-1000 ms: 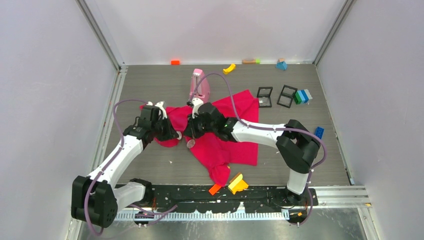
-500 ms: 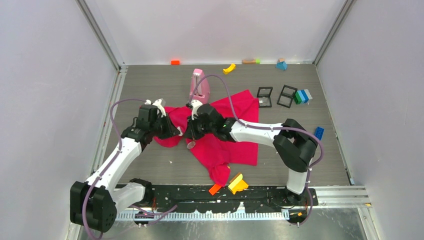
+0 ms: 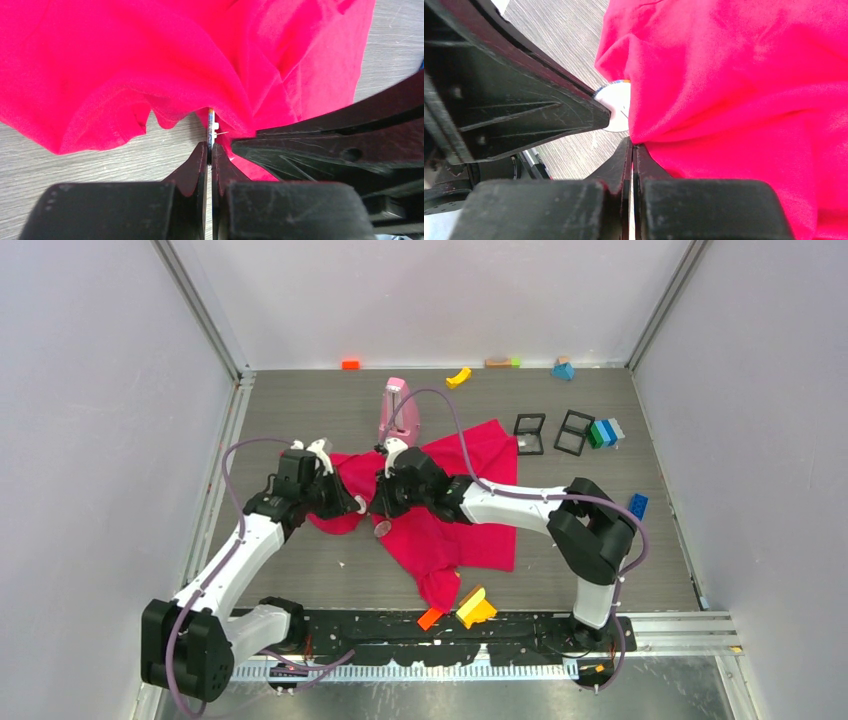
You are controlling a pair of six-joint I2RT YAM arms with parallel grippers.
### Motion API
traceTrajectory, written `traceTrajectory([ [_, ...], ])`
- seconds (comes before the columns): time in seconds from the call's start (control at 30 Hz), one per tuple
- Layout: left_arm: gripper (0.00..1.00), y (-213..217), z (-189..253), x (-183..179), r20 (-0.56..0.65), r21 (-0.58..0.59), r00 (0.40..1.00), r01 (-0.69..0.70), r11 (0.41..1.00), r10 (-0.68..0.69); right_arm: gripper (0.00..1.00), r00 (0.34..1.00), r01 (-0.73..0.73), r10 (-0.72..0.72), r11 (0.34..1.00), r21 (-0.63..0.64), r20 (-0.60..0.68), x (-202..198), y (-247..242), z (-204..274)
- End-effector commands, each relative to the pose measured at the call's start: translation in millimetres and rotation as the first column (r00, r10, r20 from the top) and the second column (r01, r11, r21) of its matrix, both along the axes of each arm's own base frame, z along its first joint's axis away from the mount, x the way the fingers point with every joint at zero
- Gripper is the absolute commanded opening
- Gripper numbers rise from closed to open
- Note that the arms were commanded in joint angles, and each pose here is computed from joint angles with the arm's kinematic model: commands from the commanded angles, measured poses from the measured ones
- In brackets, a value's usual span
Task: Pin the brooch onto the clothing
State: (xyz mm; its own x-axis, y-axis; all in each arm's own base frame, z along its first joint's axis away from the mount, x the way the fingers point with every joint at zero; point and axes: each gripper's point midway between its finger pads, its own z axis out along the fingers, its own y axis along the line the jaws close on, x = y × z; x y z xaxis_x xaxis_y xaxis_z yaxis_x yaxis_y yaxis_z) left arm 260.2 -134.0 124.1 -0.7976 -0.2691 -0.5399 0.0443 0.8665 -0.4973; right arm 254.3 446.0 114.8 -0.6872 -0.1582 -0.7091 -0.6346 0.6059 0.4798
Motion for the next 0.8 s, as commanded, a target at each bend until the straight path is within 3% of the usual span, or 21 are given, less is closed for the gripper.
traceTrajectory([
  [0.0,0.0,0.7,-7.8,-1.9,-0.03,0.024,0.999,0.015,1.0,-0.014,0.01,0.997,0.019,-0.026,0.996,0.092,0.072,5.5,5.0,44.4],
  [0.77,0.0,-7.3,8.1,9.0,0.017,-0.041,1.0,-0.009,0.999,0.01,0.01,0.993,-0.118,0.118,0.993,0.009,0.018,-20.0,18.3,15.6],
])
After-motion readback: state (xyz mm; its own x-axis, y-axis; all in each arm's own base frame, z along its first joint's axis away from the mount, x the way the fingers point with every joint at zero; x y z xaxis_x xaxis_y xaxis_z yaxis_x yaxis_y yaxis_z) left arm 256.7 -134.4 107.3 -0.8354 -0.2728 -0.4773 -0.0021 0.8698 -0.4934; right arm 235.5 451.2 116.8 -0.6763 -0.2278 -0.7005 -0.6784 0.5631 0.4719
